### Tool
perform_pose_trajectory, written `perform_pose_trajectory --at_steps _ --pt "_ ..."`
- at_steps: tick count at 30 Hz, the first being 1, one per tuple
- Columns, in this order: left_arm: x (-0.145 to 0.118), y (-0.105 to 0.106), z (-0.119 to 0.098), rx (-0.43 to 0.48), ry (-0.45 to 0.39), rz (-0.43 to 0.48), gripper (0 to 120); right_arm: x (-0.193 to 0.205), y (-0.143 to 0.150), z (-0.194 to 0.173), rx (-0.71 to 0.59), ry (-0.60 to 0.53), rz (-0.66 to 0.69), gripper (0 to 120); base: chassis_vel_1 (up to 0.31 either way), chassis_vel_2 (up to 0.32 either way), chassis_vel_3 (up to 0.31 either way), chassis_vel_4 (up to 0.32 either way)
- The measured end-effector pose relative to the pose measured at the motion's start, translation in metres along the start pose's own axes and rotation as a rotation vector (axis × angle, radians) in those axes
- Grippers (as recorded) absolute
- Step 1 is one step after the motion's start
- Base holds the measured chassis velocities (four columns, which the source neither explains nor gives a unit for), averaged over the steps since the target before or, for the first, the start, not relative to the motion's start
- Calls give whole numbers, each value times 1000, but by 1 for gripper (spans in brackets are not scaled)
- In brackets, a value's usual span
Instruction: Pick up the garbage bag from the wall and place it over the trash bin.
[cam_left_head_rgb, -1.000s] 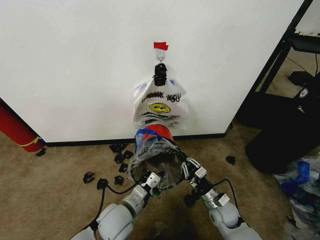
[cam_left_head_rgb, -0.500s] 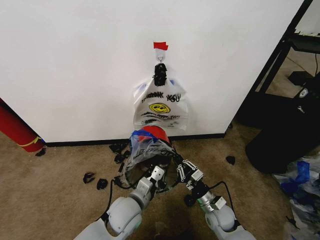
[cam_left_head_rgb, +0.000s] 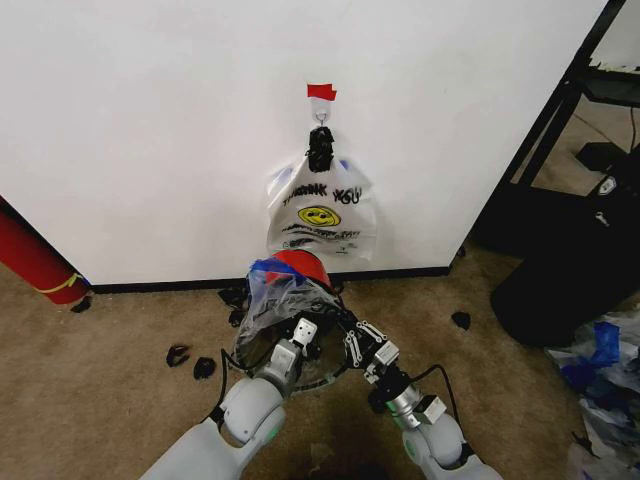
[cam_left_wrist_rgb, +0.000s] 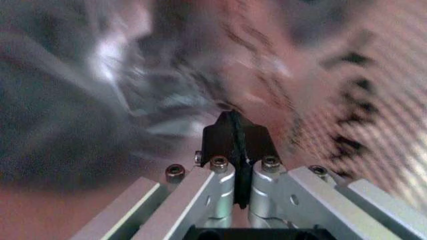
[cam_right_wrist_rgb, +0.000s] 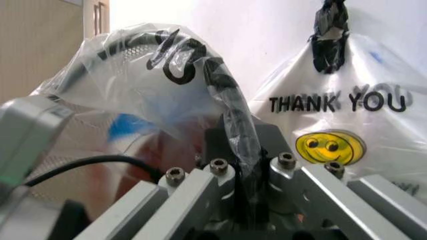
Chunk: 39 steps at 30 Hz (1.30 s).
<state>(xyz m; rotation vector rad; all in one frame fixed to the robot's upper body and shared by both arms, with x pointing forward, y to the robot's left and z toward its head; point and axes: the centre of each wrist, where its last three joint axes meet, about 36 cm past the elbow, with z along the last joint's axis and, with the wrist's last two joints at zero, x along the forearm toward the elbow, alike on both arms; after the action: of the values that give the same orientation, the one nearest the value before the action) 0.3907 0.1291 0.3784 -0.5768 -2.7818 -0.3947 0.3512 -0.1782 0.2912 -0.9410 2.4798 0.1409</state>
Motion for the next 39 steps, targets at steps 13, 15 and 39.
perform_pose_trajectory --at_steps 13,15,39 --pt "35 -17 -7 7 -78 -7 0 -9 25 5 -153 63 217 0 0 0 0 0" --pt "45 -22 -8 15 -85 0 0 -13 29 5 -179 77 247 0 0 0 0 0" --pt "45 1 -21 -41 -101 -136 0 5 26 16 -90 130 127 0 0 0 0 0"
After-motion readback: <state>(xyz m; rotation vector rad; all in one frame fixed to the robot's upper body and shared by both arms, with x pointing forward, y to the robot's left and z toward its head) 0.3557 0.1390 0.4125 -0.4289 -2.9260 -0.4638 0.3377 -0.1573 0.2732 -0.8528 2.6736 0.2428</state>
